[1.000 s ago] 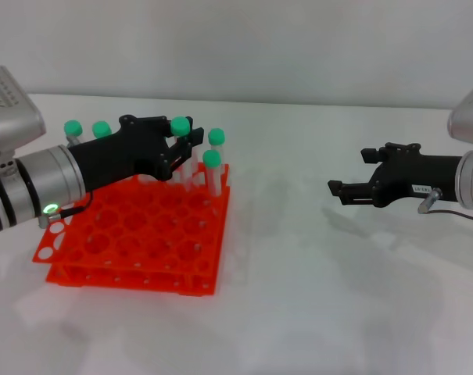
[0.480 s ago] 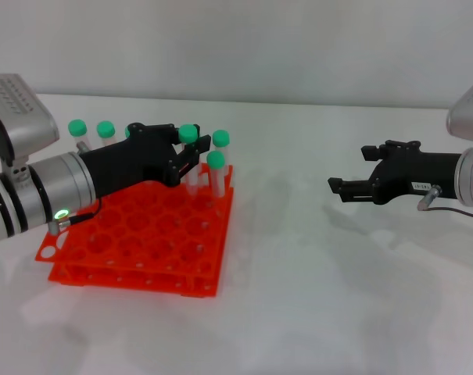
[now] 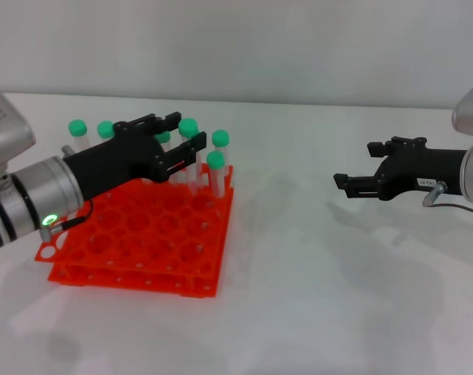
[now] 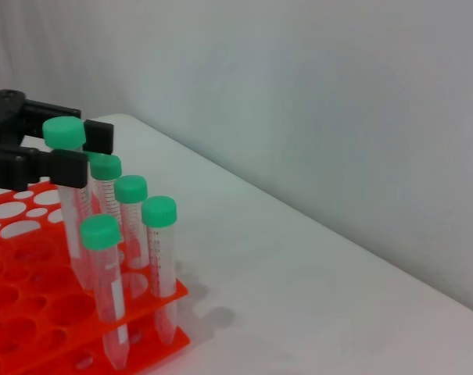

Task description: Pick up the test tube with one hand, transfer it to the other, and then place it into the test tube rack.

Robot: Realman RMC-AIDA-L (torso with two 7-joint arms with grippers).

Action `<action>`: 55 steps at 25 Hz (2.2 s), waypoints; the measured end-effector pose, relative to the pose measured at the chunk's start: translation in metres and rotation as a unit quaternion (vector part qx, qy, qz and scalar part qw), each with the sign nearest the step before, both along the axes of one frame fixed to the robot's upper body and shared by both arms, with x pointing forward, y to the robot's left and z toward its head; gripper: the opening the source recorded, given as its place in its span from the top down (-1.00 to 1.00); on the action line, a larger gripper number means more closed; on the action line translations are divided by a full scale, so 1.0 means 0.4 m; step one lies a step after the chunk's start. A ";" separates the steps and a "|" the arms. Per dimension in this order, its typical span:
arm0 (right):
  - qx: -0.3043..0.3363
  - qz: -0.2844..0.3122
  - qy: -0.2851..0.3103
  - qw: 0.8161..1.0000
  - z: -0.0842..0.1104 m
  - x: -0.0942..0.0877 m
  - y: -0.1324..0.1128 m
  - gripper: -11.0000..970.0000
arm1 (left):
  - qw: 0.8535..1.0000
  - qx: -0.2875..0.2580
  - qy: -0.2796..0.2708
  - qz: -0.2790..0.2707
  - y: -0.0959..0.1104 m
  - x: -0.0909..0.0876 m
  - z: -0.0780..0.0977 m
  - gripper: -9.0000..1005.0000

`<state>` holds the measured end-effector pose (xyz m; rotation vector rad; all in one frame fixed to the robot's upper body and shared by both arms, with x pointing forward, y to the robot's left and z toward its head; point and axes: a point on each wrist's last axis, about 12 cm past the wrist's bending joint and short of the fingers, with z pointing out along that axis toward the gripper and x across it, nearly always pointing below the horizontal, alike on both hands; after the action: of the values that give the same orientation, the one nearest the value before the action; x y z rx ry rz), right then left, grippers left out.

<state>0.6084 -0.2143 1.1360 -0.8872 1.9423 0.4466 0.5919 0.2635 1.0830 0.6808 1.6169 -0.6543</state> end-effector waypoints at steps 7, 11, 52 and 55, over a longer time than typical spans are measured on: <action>0.000 0.000 0.000 1.000 -0.001 -0.001 -0.001 -0.77 | 1.000 -0.009 0.006 0.014 0.023 -0.023 -0.016 -0.29; -0.001 0.001 0.000 1.000 -0.001 -0.001 -0.001 -0.77 | 1.000 -0.009 0.007 0.015 0.025 -0.026 -0.018 -0.43; 0.218 -0.239 -0.226 0.919 -0.132 -0.286 -0.492 -0.77 | 0.934 -0.146 -0.070 0.319 0.377 -0.431 -0.077 -0.51; 0.193 -0.255 -0.215 0.923 -0.173 -0.301 -0.488 -0.77 | 0.930 -0.132 -0.077 0.333 0.363 -0.424 -0.097 -0.55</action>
<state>0.4879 -0.4094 1.0669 -0.1794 1.5222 0.2763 0.4222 0.4085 1.0441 -0.0350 1.4533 -0.2932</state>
